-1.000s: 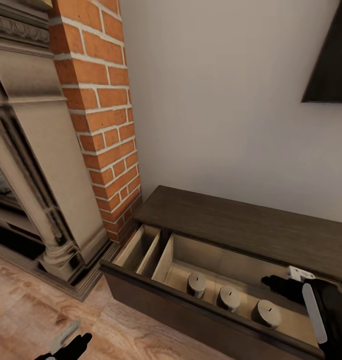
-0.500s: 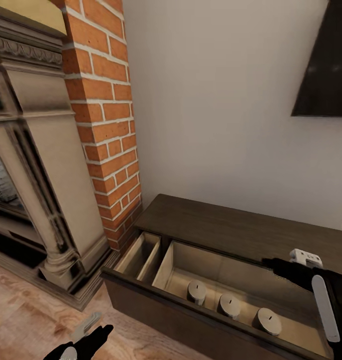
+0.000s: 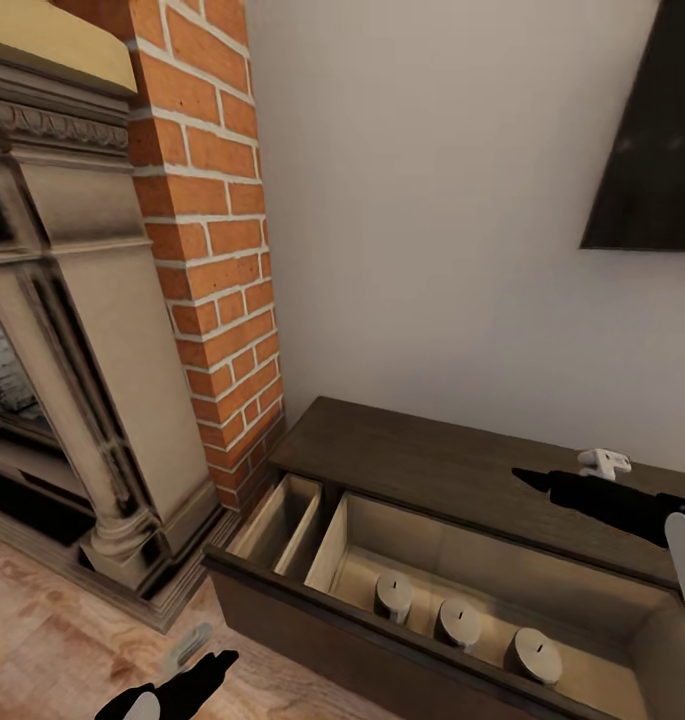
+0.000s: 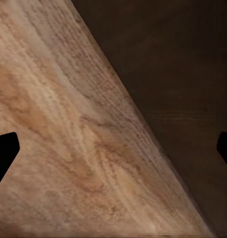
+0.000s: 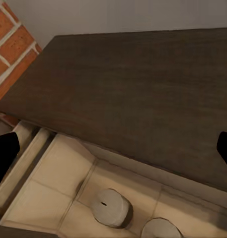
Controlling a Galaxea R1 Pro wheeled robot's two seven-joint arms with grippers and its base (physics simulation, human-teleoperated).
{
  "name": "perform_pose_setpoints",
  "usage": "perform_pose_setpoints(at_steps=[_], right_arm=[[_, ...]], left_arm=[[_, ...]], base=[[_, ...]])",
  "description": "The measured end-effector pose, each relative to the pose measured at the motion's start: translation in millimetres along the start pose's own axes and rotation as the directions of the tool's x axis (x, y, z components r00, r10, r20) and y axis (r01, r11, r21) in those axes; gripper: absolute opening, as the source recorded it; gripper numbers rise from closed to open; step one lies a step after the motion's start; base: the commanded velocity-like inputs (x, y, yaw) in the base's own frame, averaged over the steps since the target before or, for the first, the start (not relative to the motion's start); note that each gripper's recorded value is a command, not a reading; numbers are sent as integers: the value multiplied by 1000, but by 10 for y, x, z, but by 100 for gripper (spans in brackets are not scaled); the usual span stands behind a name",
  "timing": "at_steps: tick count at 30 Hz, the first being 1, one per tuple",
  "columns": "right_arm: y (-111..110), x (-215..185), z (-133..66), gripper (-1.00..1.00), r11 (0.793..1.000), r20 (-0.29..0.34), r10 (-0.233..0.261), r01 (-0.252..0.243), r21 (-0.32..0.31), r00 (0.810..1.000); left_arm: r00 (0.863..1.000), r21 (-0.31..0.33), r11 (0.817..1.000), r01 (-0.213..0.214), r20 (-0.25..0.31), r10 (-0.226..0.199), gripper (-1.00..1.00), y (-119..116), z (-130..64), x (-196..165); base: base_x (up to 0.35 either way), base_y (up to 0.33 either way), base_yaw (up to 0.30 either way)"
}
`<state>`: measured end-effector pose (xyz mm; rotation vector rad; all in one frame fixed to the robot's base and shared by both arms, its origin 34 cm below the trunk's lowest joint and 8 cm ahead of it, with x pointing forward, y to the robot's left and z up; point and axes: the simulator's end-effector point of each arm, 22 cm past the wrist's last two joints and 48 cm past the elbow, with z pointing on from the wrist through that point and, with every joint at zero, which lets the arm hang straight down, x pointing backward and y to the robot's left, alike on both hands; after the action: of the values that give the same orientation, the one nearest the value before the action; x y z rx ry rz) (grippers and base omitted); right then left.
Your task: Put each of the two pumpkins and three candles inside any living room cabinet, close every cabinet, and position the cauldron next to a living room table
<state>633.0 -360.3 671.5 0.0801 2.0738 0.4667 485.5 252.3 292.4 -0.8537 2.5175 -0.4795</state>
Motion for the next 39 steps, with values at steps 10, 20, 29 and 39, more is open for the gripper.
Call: perform_pose_setpoints(at_steps=[10,20,29,39], right_arm=[[101,-356,-59,100,1000,38,-13,14,-21,999],[116,-444,-68,100,1000,53,-19,20,-23,998],[116,-448,-67,100,1000,53,-19,20,-24,998],[115,-453,-72,100,1000,55,-19,21,-23,998]], left_arm=[[998,53,997,54,40,-57,100,-387,-35,-248],[993,63,996,62,98,-67,100,-443,-29,-387],[992,62,996,64,101,-70,100,-439,-27,-392],[992,64,996,68,100,-74,100,-440,-29,-389]], base=[[0,0,-42],[0,0,-246],[0,0,-175],[48,0,-20]])
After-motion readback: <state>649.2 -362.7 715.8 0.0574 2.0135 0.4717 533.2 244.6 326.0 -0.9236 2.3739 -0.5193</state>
